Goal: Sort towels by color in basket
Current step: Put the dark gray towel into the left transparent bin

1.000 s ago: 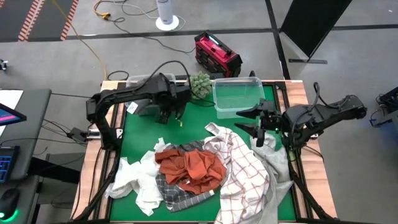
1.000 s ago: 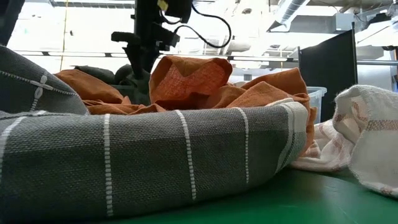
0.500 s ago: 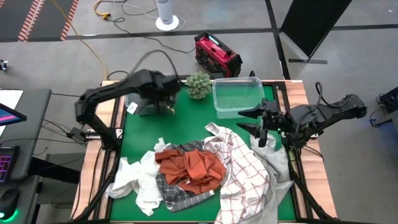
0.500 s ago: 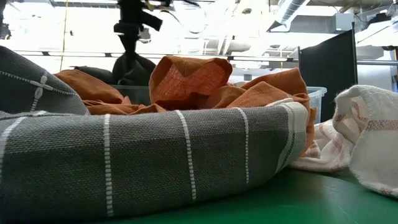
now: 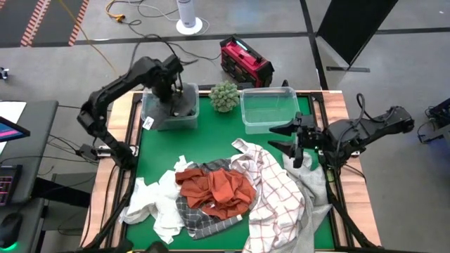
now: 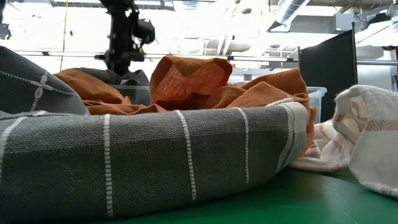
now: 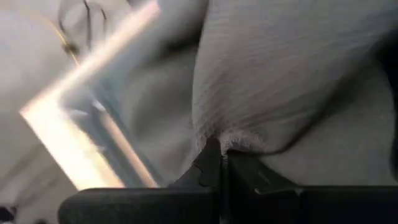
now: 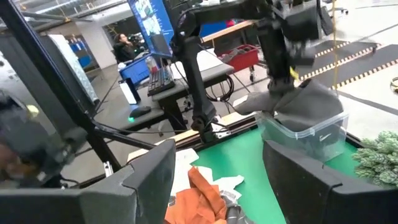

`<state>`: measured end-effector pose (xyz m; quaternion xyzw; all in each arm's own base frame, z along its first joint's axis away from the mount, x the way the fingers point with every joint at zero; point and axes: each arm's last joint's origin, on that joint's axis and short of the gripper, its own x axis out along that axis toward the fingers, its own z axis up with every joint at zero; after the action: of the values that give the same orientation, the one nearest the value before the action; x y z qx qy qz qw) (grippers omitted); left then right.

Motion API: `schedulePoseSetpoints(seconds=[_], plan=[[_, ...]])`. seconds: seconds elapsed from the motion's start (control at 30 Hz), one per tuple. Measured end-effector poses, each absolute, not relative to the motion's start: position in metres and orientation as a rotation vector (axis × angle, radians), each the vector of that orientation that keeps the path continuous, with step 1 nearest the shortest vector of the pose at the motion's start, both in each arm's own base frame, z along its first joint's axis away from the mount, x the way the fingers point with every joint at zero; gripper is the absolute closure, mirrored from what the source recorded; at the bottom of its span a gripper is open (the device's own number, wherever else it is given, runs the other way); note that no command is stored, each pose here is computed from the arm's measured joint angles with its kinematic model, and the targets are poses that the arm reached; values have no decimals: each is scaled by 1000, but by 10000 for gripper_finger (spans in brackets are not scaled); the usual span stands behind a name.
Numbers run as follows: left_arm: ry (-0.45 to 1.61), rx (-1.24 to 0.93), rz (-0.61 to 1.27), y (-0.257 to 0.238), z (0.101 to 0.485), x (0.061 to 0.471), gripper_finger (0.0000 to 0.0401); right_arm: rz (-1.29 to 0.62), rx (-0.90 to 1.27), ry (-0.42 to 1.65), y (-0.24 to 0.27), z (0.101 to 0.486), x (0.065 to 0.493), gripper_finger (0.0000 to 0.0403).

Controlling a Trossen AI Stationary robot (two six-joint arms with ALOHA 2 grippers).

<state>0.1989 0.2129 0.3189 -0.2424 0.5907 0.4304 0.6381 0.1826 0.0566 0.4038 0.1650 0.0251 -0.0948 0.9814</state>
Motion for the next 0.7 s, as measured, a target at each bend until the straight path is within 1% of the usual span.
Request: schedulePoseSetpoints(seconds=[0.07, 0.2, 0.33, 0.47, 0.7], plan=[[1372, -590, 997, 215, 296, 201, 401, -201, 330, 49, 57, 404, 182, 133], [1329, -671, 1013, 211, 261, 207, 399, -210, 328, 48, 58, 404, 182, 133], [1322, -711, 1058, 206, 246, 208, 384, -211, 325, 48, 57, 404, 182, 133], [1324, -702, 1059, 204, 253, 208, 344, -212, 318, 49, 57, 404, 182, 133], [1182, -622, 1018, 199, 305, 204, 235, -211, 298, 53, 57, 403, 182, 133]])
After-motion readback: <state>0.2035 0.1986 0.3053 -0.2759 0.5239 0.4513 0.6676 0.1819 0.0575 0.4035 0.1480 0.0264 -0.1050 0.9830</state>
